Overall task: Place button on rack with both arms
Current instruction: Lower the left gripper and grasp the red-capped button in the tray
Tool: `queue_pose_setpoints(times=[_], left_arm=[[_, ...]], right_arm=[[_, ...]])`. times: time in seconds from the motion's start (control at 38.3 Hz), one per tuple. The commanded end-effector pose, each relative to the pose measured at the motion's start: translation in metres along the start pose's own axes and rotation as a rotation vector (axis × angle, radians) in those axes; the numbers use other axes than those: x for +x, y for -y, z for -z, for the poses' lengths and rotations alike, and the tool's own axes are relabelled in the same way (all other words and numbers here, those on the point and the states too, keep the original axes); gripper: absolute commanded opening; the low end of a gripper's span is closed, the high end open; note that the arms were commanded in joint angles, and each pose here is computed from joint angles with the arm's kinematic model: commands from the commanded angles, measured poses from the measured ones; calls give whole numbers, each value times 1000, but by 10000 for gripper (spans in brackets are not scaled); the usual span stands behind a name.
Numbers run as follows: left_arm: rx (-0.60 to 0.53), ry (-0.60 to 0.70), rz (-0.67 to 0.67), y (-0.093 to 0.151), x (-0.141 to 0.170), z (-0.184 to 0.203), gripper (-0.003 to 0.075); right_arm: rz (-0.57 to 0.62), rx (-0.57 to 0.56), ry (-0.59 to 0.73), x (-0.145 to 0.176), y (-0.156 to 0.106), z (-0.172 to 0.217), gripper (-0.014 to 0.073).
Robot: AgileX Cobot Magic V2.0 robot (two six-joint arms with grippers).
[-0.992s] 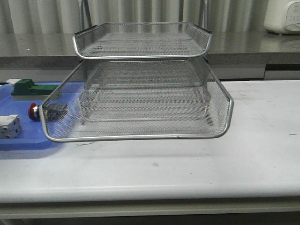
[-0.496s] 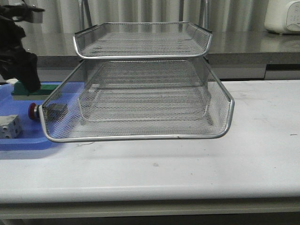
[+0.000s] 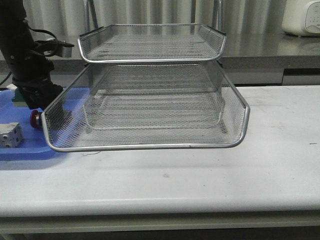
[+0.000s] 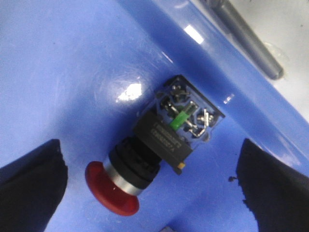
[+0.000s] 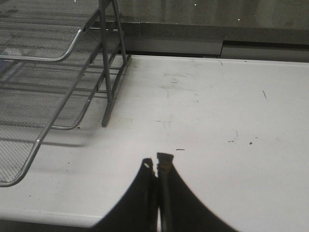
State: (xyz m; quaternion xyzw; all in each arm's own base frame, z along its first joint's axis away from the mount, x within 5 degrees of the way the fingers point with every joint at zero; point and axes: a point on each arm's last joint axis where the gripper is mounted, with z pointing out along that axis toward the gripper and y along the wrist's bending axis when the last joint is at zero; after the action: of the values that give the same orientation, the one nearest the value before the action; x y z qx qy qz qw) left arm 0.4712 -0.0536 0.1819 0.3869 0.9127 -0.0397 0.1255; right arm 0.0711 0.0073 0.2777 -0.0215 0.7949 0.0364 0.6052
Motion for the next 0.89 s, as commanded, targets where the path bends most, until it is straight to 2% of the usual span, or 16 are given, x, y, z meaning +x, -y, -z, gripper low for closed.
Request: queue_pose_setpoints(times=[0.0, 0.34, 0.42, 0.5, 0.63, 0.7, 0.86], left_arm=[[-43, 79, -16, 1, -13, 25, 673], [-67, 101, -25, -1, -16, 15, 672], [-67, 101, -25, -1, -16, 15, 646], [-67, 101, -33, -1, -16, 15, 578], [-67, 100, -39, -1, -16, 15, 389], [-74, 106, -39, -2, -16, 16, 308], [-81, 113, -39, -3, -17, 16, 225]], right_arm=[[-4, 12, 97, -14, 1, 2, -59], [-4, 12, 97, -14, 1, 2, -59], [-4, 12, 97, -14, 1, 2, -59], [-4, 12, 97, -14, 1, 2, -59], [-4, 12, 97, -14, 1, 2, -59], [-4, 12, 97, -14, 1, 2, -59], [-4, 12, 97, -14, 1, 2, -59]])
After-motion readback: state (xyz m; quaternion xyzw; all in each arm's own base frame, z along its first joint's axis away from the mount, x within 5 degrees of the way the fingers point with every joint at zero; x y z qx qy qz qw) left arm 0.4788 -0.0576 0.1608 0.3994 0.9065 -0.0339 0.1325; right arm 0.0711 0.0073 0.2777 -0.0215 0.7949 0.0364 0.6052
